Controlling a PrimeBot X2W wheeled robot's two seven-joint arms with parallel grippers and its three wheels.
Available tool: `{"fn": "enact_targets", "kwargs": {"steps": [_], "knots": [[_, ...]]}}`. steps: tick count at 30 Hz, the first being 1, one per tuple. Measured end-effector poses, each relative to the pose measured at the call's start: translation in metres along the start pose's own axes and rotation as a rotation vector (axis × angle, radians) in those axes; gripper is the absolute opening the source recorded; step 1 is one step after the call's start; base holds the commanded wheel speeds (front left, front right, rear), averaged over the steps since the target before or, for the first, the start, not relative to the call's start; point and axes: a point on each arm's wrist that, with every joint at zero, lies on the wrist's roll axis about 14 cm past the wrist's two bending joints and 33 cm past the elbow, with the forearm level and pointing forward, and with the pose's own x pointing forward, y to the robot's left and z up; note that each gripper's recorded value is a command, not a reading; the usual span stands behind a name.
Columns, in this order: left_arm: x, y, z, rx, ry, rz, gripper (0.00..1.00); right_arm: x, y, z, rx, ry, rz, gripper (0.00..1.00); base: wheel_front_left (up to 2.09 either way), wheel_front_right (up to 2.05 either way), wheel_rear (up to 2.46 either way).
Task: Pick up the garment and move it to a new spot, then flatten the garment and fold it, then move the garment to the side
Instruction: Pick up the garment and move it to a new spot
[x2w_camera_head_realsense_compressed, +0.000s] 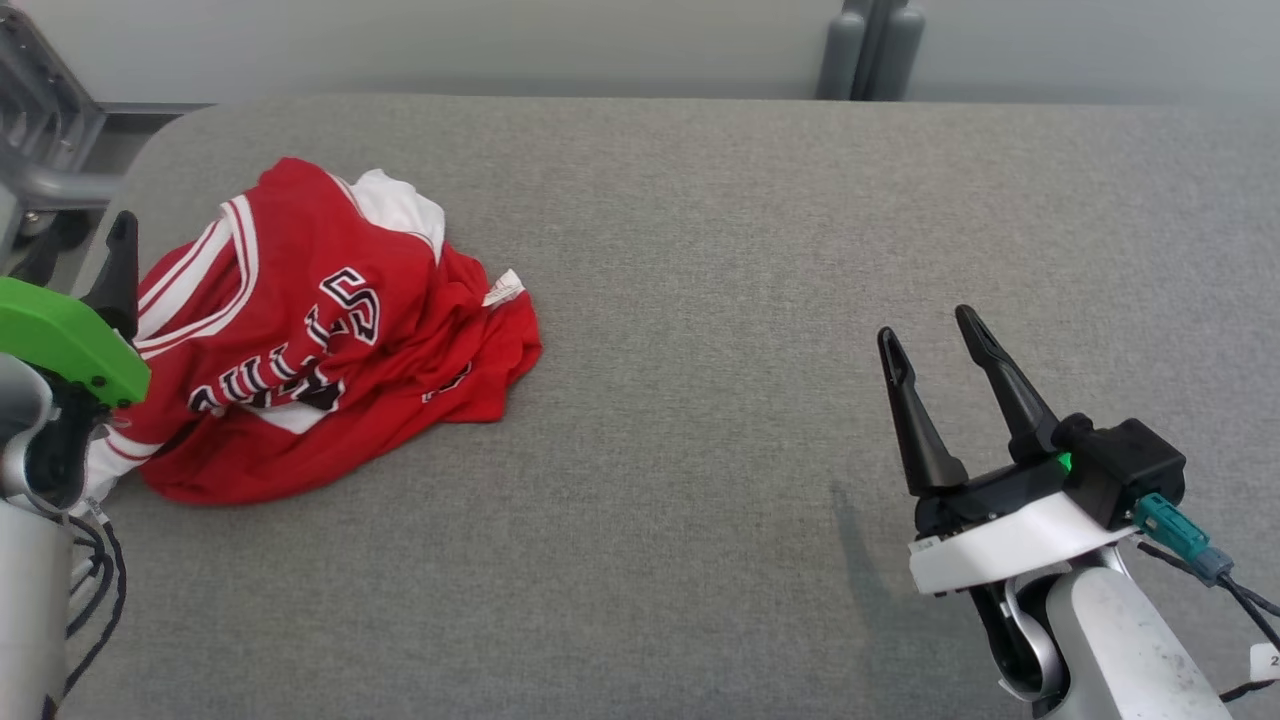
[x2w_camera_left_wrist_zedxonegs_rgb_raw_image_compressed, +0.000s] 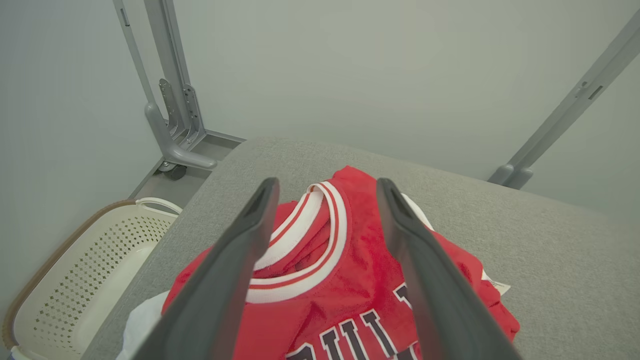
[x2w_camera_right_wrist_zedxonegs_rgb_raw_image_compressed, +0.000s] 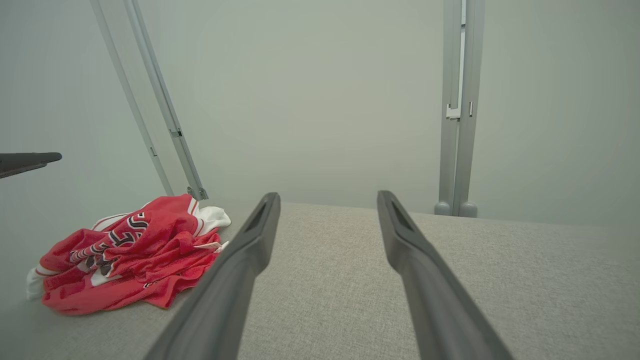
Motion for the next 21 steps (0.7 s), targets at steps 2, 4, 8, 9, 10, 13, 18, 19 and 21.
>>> {"fn": "enact_targets", "kwargs": {"steps": [2,4,8,9,10,13,18,19,21], "knots": [[0.017,-0.003,-0.008,-0.019,0.080,-0.012,1.00,-0.002,-0.011,-0.002,-0.009,0.006,-0.024,1.00,0.00,0.00,0.00],[0.027,-0.002,-0.011,-0.018,0.116,-0.013,1.00,-0.003,-0.018,-0.001,-0.018,0.004,-0.039,1.00,0.00,0.00,0.00],[0.048,-0.001,-0.025,-0.052,0.187,-0.004,1.00,-0.005,-0.034,-0.003,-0.034,0.010,-0.073,1.00,0.00,0.00,0.00],[0.053,-0.002,-0.031,-0.067,0.214,-0.004,1.00,-0.006,-0.037,-0.005,-0.035,0.015,-0.080,1.00,0.00,0.00,0.00],[0.057,-0.004,-0.038,-0.076,0.242,-0.004,1.00,-0.007,-0.040,-0.007,-0.037,0.019,-0.089,1.00,0.00,0.00,0.00],[0.067,-0.002,-0.061,-0.084,0.347,0.009,1.00,-0.011,-0.051,-0.011,-0.043,0.031,-0.119,1.00,0.00,0.00,0.00],[0.079,0.007,-0.094,-0.081,0.502,0.050,1.00,-0.016,-0.070,-0.016,-0.057,0.047,-0.167,1.00,0.00,0.00,0.00],[0.082,0.008,-0.099,-0.080,0.525,0.057,1.00,-0.018,-0.073,-0.019,-0.058,0.054,-0.176,1.00,0.00,0.00,0.00],[0.088,0.004,-0.111,-0.102,0.573,0.054,1.00,-0.021,-0.079,-0.022,-0.057,0.063,-0.196,1.00,0.00,0.00,0.00]]}}
